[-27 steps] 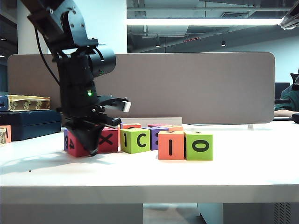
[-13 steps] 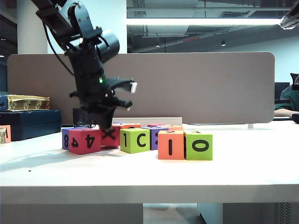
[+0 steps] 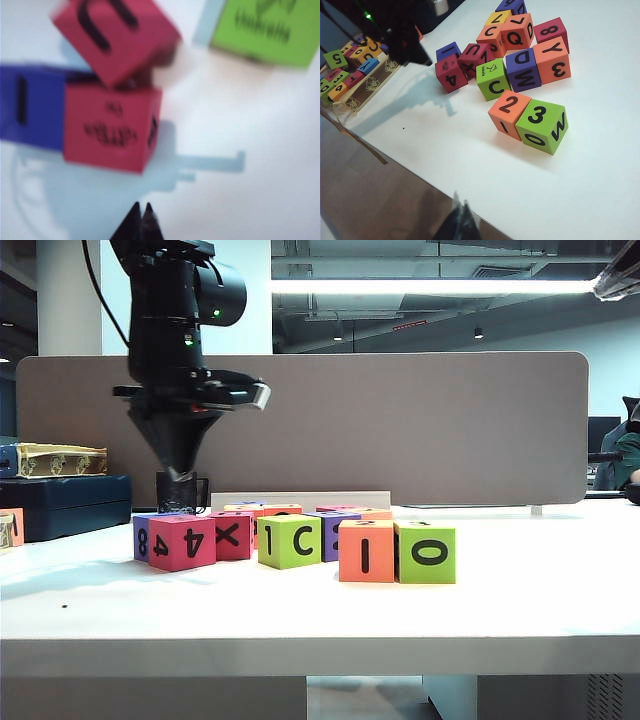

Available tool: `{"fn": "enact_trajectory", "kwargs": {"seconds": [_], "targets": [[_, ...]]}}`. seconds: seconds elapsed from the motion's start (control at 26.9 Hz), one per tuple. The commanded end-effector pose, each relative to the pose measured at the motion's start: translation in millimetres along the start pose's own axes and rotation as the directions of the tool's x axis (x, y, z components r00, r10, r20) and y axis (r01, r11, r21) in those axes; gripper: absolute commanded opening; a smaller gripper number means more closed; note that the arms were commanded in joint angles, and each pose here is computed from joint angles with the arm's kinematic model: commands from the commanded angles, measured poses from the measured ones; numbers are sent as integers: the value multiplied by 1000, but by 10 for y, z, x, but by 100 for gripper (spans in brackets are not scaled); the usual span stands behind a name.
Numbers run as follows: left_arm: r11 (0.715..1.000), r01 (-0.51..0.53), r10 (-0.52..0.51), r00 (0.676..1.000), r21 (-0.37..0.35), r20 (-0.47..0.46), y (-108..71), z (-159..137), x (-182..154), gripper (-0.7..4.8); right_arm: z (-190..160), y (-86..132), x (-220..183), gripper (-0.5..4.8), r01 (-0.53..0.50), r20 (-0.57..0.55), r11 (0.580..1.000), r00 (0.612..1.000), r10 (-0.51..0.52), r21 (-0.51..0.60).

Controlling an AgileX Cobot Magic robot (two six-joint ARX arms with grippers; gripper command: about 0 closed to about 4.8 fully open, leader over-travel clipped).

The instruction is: Select the appropriate blocks from the scattered letter blocks on the table and arrange them in a row to spell out "23".

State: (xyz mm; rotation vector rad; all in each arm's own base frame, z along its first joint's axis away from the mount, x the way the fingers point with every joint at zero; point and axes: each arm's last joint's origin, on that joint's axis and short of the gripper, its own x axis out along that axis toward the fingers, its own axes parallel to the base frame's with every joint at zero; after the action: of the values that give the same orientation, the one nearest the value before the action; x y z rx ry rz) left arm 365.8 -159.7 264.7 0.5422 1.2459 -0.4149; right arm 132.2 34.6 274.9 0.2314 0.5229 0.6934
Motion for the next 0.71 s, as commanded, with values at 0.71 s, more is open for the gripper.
{"fn": "enact_trajectory", "kwargs": {"seconds": [0.71], "targets": [[999, 35, -28, 975, -29, 219, 118, 339, 594, -6, 20, 8, -10, -1, -3, 14, 1000, 1000, 3, -12]]}}
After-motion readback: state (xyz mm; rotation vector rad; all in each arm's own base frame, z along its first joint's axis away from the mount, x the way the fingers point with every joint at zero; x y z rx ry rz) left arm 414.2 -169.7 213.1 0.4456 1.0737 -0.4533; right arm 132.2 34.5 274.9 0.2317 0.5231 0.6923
